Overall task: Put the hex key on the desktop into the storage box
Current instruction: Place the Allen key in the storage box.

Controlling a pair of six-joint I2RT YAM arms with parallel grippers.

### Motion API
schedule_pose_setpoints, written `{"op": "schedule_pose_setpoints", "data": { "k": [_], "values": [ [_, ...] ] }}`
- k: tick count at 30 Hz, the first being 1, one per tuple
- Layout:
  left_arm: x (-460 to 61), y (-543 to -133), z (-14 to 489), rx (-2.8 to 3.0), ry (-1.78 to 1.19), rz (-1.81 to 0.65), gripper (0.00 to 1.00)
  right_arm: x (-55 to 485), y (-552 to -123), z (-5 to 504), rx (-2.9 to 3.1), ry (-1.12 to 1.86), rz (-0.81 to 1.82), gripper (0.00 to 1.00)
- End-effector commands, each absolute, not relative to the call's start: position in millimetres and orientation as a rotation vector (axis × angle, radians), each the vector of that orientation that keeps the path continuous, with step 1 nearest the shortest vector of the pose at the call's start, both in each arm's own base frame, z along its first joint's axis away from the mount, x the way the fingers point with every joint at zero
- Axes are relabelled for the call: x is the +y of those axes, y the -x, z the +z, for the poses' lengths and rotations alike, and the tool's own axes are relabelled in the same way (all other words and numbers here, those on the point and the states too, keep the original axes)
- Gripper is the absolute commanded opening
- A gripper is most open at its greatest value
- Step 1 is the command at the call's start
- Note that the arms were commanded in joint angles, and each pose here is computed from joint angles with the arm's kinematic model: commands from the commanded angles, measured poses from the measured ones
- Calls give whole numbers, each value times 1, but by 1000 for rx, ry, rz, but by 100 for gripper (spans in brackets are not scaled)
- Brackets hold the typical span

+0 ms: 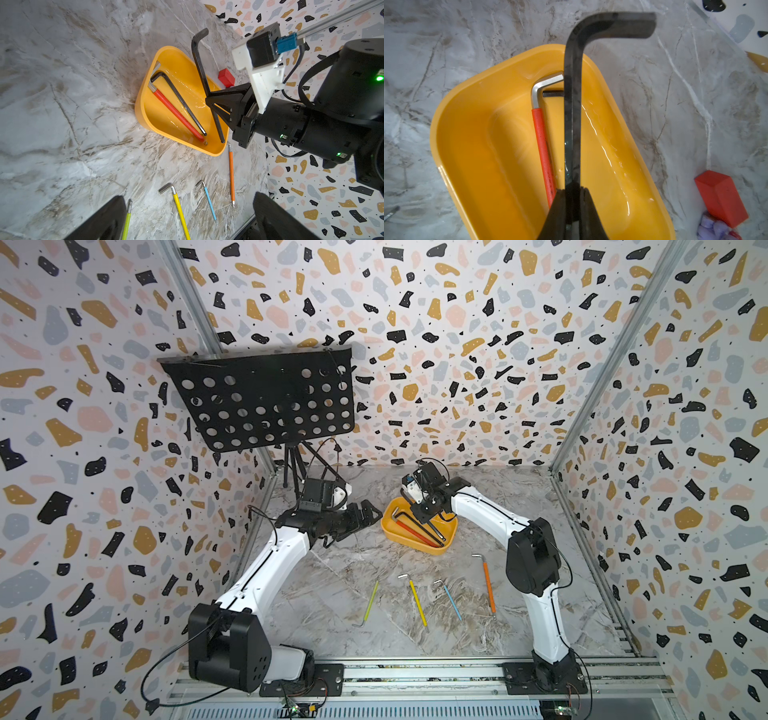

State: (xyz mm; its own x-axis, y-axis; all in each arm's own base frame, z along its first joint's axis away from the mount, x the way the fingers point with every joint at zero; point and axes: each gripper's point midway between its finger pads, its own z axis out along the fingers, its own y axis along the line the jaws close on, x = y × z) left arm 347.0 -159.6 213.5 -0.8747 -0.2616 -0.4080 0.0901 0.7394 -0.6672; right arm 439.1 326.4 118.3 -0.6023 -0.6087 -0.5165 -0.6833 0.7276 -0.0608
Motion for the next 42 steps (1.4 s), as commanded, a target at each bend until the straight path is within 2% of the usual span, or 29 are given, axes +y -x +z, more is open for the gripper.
{"op": "schedule_pose_setpoints", "data": {
  "k": [1,12,17,22,29,33,37,42],
  "values": [
    [-159,-352,213,2440,128,-987,100,336,-435,141,2344,952,305,0],
    [-159,-353,209,2449,129,-980,100,328,-414,113,2422,959,341,2],
    [-158,-354,205,2457,134,-972,100,326,-416,124,2413,918,336,34],
    [-159,-353,204,2461,120,-976,100,320,-418,150,2369,867,309,48],
    [-160,-351,209,2444,85,-972,100,281,-402,217,2266,715,217,49],
    [-154,-347,216,2416,78,-929,100,244,-373,241,2231,653,153,50],
    [-156,-328,220,2410,113,-1000,100,205,-338,247,2231,590,116,53],
    [-158,-297,211,2439,149,-1081,100,166,-295,227,2311,515,98,55]
  ]
}}
